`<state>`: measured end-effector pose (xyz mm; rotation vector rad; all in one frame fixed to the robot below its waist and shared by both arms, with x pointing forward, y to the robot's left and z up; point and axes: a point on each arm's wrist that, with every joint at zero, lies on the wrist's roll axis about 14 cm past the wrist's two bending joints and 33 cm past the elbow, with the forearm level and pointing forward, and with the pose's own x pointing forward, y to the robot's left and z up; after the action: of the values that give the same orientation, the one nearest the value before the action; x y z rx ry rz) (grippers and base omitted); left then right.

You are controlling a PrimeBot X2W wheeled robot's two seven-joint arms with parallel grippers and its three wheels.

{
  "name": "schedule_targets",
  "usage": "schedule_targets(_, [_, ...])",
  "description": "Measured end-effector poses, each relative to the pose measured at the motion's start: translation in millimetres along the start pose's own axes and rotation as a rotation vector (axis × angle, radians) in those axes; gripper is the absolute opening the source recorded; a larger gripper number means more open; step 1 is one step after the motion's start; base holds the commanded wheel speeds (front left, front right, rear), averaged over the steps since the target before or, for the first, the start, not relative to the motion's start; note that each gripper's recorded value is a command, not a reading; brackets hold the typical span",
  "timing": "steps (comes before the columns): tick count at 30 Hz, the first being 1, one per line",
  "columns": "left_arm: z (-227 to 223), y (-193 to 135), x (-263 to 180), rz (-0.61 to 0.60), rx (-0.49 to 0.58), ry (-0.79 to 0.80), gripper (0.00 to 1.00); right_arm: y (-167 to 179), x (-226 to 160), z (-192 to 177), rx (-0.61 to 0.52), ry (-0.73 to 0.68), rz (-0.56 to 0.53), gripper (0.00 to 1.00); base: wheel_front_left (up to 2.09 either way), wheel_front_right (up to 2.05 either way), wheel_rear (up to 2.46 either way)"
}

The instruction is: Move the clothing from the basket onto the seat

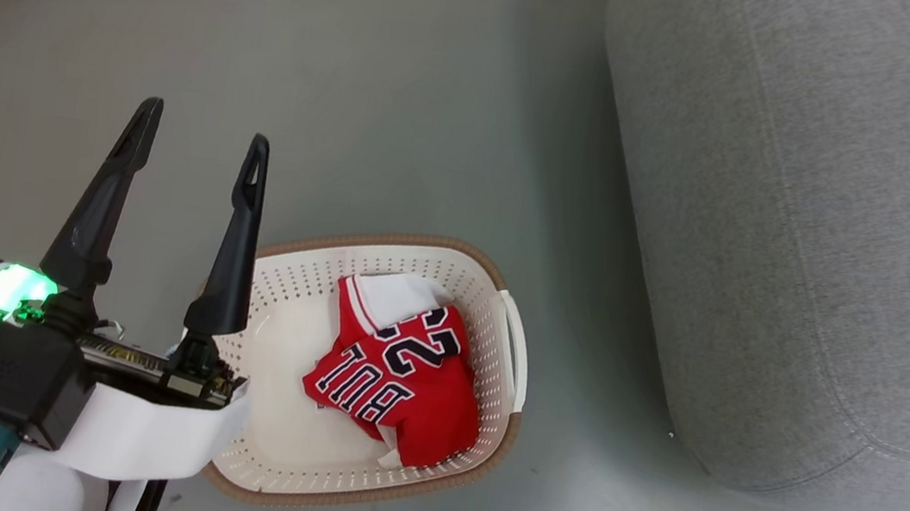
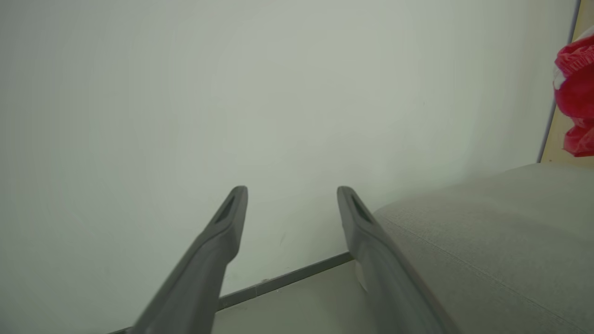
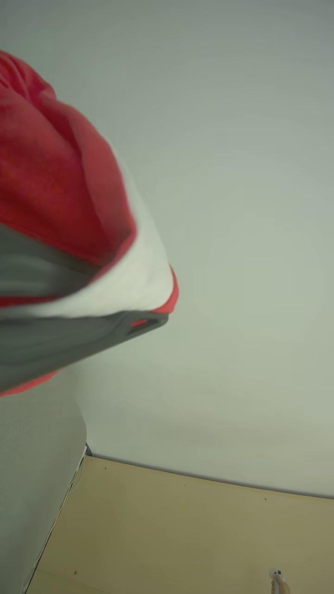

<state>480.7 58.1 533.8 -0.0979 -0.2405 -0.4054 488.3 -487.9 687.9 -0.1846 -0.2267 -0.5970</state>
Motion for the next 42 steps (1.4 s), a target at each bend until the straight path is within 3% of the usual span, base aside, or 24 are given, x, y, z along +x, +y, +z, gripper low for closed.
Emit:
schedule_targets(7, [-10, 10, 6, 0.004, 0.014, 0.013, 1.0, 8, 10, -26, -0.002, 0.013, -0.021, 0.0, 0.0, 0.0, 0.0])
schedule_targets(16, [-26, 21, 7, 0.006, 0.043, 0.052, 1.0, 50, 3, -99, 0.034, 0.146, 0.019, 0.0, 0.0, 0.0, 0.0])
schedule_targets(28, [-42, 22, 13, -0.002, 0.029, 0.074, 1.0, 52, -53, -206, 0.003, 0.415, 0.018, 0.0, 0.0, 0.0, 0.0])
schedule_targets(42, [-49, 15, 22, -0.007, 0.0, 0.056, 1.0, 45, -105, -255, -0.001, 0.565, 0.006, 0.0, 0.0, 0.0, 0.0])
